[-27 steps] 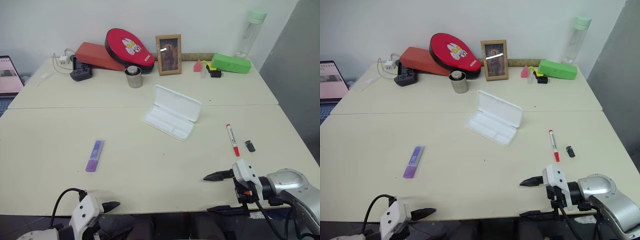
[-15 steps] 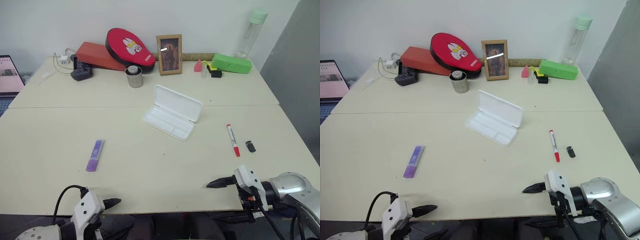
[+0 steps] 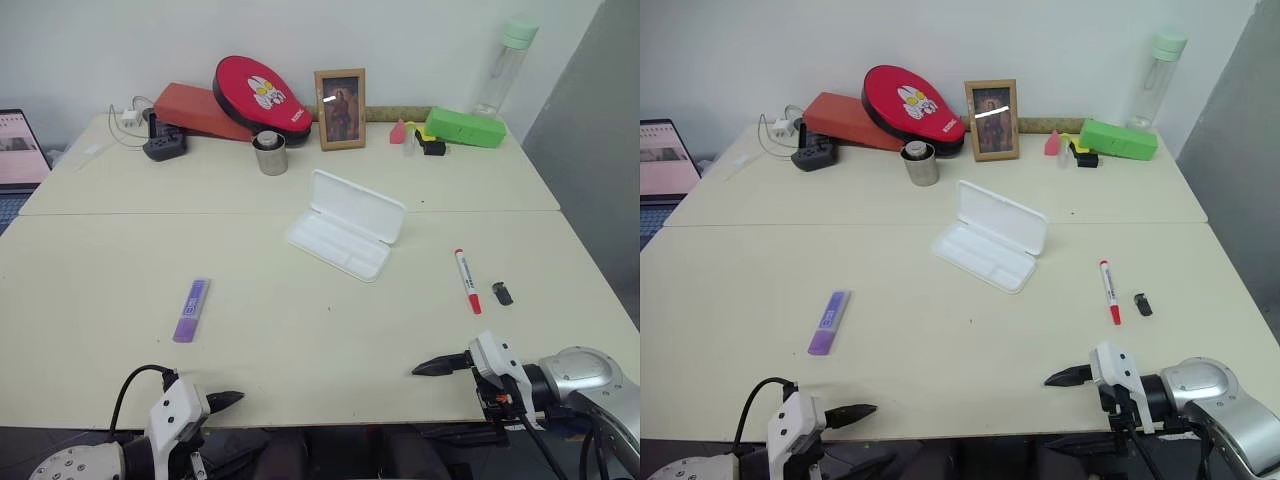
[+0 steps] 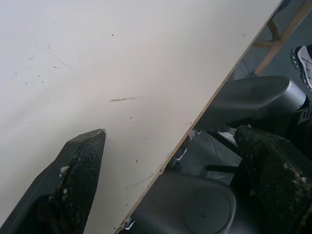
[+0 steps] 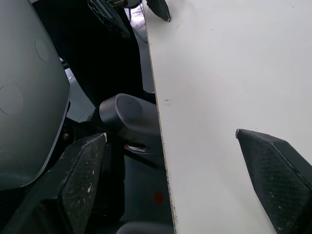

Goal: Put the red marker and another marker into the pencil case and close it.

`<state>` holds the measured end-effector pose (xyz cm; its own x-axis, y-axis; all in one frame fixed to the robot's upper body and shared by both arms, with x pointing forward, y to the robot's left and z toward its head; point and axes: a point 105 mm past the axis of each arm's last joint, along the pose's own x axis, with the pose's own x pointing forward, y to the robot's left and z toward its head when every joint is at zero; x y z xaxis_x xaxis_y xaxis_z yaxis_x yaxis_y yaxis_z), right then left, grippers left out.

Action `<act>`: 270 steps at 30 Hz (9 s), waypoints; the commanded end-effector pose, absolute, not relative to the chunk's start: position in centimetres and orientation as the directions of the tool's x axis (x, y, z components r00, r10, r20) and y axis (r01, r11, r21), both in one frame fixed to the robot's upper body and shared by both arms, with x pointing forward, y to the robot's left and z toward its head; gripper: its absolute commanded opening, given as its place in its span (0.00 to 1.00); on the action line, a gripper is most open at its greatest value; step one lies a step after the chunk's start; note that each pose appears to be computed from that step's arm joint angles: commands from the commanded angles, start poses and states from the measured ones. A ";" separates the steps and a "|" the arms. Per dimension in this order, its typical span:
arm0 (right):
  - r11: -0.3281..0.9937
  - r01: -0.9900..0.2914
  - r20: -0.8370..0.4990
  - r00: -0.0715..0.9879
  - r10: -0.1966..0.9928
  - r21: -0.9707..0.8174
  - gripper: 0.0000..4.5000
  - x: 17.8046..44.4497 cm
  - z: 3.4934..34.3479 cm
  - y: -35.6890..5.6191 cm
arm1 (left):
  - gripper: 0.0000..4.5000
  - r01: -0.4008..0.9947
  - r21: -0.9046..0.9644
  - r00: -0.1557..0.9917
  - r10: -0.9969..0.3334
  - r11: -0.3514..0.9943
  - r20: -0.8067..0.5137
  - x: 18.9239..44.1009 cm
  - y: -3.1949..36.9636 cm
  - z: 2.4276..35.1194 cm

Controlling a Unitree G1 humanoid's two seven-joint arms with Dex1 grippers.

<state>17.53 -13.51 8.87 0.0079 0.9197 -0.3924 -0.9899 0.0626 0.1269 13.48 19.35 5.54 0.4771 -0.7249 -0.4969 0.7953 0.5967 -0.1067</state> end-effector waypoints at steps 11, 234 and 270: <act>0.267 -0.961 -0.206 0.275 0.939 -0.069 1.00 23.4 14.4 -11.9 | 1.00 0.904 0.065 0.417 -0.836 0.423 -0.356 23.1 17.8 11.0; -0.161 -0.929 -0.412 -0.009 0.911 -0.334 0.92 28.3 17.4 2.3 | 1.00 0.593 0.048 0.796 -0.577 0.803 -0.184 21.4 21.4 16.1; 0.053 -0.980 -0.250 0.101 0.963 -0.192 1.00 26.5 21.1 -3.4 | 0.71 0.061 -0.036 0.861 -0.071 0.997 -0.504 24.6 27.9 7.1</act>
<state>26.91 -3.23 19.95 0.0952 0.9547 -0.2819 -0.9871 0.0539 -0.1507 24.69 28.16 7.71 0.8768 -0.0517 -0.4780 0.0453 0.9987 -0.0251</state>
